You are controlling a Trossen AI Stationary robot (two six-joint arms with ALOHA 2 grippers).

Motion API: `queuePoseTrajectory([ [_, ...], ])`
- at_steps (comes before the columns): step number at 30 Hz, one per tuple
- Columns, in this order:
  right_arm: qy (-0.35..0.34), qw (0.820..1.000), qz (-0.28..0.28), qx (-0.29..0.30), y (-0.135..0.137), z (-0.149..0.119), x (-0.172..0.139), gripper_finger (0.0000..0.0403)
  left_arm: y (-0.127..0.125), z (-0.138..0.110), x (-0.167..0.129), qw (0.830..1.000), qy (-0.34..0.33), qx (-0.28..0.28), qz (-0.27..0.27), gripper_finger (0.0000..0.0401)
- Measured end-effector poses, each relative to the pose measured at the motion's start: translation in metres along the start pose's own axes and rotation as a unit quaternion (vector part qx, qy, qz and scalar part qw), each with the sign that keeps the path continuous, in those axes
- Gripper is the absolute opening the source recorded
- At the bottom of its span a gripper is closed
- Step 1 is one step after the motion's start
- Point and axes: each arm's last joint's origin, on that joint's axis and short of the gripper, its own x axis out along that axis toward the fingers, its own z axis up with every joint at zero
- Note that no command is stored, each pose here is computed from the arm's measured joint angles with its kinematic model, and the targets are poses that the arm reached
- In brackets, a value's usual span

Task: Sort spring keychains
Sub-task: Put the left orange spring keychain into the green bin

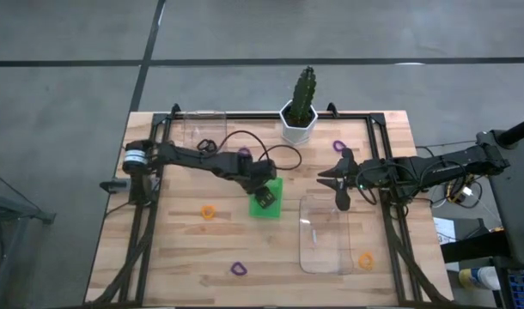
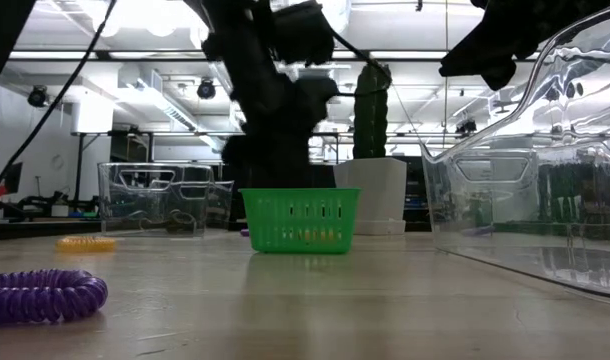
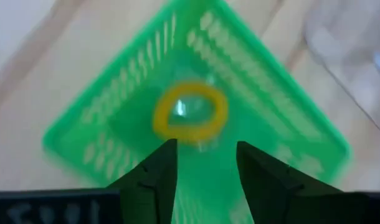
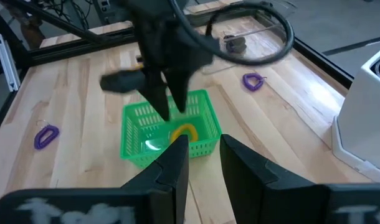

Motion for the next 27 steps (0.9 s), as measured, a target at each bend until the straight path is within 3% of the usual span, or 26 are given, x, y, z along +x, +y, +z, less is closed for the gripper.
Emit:
queuePoseTrajectory([
  [3, 0.000, 1.000, 0.001, 0.000, 0.000, 0.000, 0.000, 0.0086, -0.003, -0.011, -0.021, 0.999, 0.052, -0.008, 0.001, 0.0156],
  [7, 0.001, 1.000, 0.001, 0.000, 0.000, 0.000, 0.000, 0.0086, -0.004, -0.033, -0.044, 0.993, 0.105, -0.029, 0.049, 0.0156],
  [11, 0.001, 1.000, 0.003, -0.001, 0.000, 0.000, 0.000, 0.0086, 0.000, -0.053, -0.063, 0.986, 0.098, -0.047, 0.129, 0.0156],
  [14, 0.002, 1.000, 0.003, -0.005, 0.000, 0.000, 0.000, 0.0086, 0.009, -0.067, -0.068, 0.977, 0.078, -0.091, 0.177, 0.0156],
  [21, 0.002, 1.000, 0.003, -0.009, 0.000, 0.000, 0.000, 0.0086, 0.042, -0.111, -0.069, 0.957, 0.096, -0.182, 0.204, 0.0156],
  [27, 0.002, 1.000, 0.003, -0.018, 0.000, 0.000, 0.000, 0.0086, 0.061, -0.141, -0.062, 0.955, 0.081, -0.234, 0.164, 0.0156],
])
